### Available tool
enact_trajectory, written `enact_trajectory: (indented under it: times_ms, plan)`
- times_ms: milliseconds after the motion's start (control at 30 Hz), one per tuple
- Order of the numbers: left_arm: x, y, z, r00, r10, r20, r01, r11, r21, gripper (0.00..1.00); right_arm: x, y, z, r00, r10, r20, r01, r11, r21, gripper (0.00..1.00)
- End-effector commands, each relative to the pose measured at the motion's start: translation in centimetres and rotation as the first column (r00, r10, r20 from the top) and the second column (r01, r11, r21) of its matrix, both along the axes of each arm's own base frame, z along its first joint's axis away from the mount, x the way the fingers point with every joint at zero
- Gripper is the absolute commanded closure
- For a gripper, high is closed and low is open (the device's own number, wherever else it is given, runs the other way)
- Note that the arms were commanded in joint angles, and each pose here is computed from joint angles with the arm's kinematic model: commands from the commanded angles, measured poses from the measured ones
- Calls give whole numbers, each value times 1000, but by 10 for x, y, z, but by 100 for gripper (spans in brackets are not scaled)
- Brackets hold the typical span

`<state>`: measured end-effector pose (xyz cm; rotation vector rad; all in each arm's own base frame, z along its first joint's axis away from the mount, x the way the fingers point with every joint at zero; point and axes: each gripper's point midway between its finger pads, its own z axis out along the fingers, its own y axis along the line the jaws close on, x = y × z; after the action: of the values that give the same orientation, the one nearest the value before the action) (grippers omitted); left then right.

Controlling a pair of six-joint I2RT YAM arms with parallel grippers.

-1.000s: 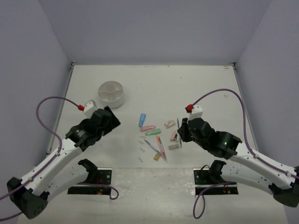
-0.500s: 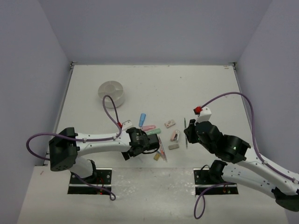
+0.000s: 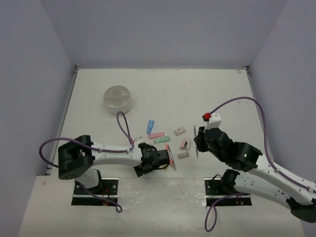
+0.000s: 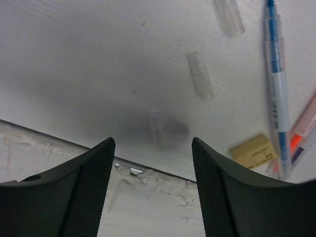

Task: Sort the stationery into containers
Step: Close the pen cap on the pen.

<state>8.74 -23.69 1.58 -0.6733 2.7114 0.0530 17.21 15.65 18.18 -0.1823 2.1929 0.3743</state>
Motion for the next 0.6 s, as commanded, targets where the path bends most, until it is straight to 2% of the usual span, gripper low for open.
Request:
enact_trajectory:
  times_ms: [0,200,300,567]
  plan:
    - [-2,-5,-6,1000,29,-2,-29,998,-58,38,2,1,1,1000,-8,14,8,1000,7,100]
    - [-1,1,-12,999,34,2,-34,999,-29,39,3,1,1,1000,-7,11,7,1000,3,100]
    - [-2,3,-14,1000,30,-1,-30,999,-15,46,2,2,0,1000,-5,10,5,1000,7,100]
    - [6,9,-8,999,37,32,-38,999,28,53,1,9,-4,1000,19,3,-20,999,26,100]
